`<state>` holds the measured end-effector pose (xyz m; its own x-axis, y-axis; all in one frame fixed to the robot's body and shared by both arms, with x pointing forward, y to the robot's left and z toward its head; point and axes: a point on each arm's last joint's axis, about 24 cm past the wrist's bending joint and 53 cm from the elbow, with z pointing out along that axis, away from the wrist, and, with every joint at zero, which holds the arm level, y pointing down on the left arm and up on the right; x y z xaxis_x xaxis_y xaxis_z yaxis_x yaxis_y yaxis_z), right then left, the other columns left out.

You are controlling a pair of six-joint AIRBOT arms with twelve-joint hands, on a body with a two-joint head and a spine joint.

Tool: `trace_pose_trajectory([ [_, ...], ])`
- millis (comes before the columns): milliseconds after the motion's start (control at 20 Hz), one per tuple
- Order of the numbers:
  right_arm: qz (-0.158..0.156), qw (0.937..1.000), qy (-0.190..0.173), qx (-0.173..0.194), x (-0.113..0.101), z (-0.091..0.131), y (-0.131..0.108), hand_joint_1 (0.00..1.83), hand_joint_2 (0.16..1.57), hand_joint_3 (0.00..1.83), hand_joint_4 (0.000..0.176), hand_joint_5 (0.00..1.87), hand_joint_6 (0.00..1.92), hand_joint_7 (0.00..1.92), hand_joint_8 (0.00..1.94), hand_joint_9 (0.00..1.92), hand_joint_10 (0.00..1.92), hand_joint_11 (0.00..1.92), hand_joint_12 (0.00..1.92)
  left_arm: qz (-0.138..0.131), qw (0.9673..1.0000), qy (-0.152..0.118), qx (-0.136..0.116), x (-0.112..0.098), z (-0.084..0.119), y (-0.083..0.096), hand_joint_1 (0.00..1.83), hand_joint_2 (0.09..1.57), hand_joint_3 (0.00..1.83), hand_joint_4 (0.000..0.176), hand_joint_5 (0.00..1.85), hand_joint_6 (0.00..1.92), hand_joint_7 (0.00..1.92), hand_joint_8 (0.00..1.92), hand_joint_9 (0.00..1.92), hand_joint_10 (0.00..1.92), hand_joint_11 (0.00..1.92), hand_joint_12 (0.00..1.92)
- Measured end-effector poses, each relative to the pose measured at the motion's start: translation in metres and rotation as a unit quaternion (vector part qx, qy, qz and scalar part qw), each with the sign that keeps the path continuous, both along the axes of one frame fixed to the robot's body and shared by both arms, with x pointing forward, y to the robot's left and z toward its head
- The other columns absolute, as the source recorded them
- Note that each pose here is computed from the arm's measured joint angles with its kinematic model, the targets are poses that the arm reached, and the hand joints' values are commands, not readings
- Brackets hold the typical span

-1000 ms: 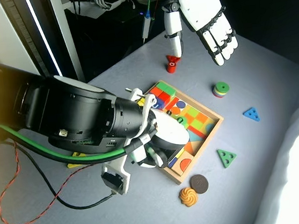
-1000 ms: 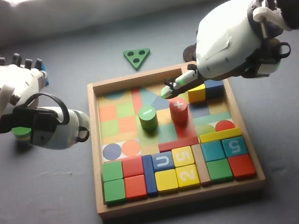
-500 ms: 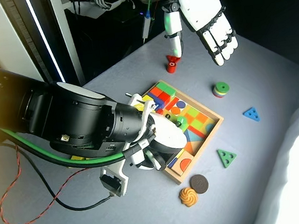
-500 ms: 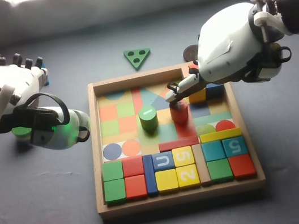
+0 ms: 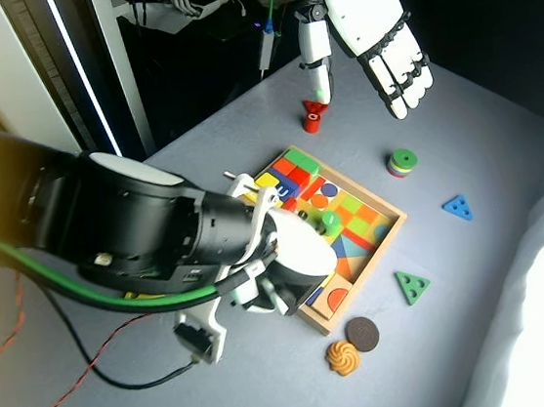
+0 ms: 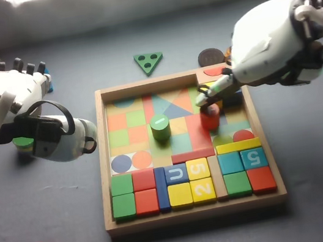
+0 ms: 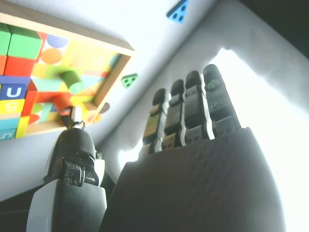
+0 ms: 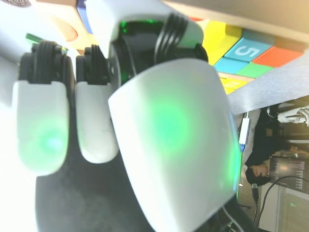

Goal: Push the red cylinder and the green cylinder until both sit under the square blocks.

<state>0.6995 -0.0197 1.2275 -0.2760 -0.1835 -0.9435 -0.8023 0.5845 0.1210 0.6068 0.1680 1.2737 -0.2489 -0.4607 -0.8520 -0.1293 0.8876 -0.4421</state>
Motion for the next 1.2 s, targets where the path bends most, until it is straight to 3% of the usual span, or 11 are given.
trace_pose_trajectory([
  [650, 0.027, 0.9994, 0.006, -0.02, -0.041, -0.005, -0.022, 1.77, 0.88, 0.73, 0.0, 0.19, 0.0, 1.61, 1.94, 1.77, 1.92, 1.79, 1.92, 0.0, 1.0, 0.001, -0.002, 0.0, 0.0, 0.0, 0.0, 1.28, 0.0, 0.0, 0.0, 0.0, 0.0, 0.0, 0.0, 0.0, 0.0, 0.0],
  [1200, 0.029, 0.9994, 0.002, -0.02, -0.044, -0.002, -0.024, 1.78, 0.87, 0.71, 0.0, 0.23, 0.01, 1.58, 1.94, 1.76, 1.92, 1.82, 1.92, -0.001, 1.0, 0.004, -0.003, -0.001, -0.001, -0.001, 0.0, 1.27, 0.0, 0.0, 0.0, 0.0, 0.0, 0.0, 0.0, 0.0, 0.0, 0.0],
])
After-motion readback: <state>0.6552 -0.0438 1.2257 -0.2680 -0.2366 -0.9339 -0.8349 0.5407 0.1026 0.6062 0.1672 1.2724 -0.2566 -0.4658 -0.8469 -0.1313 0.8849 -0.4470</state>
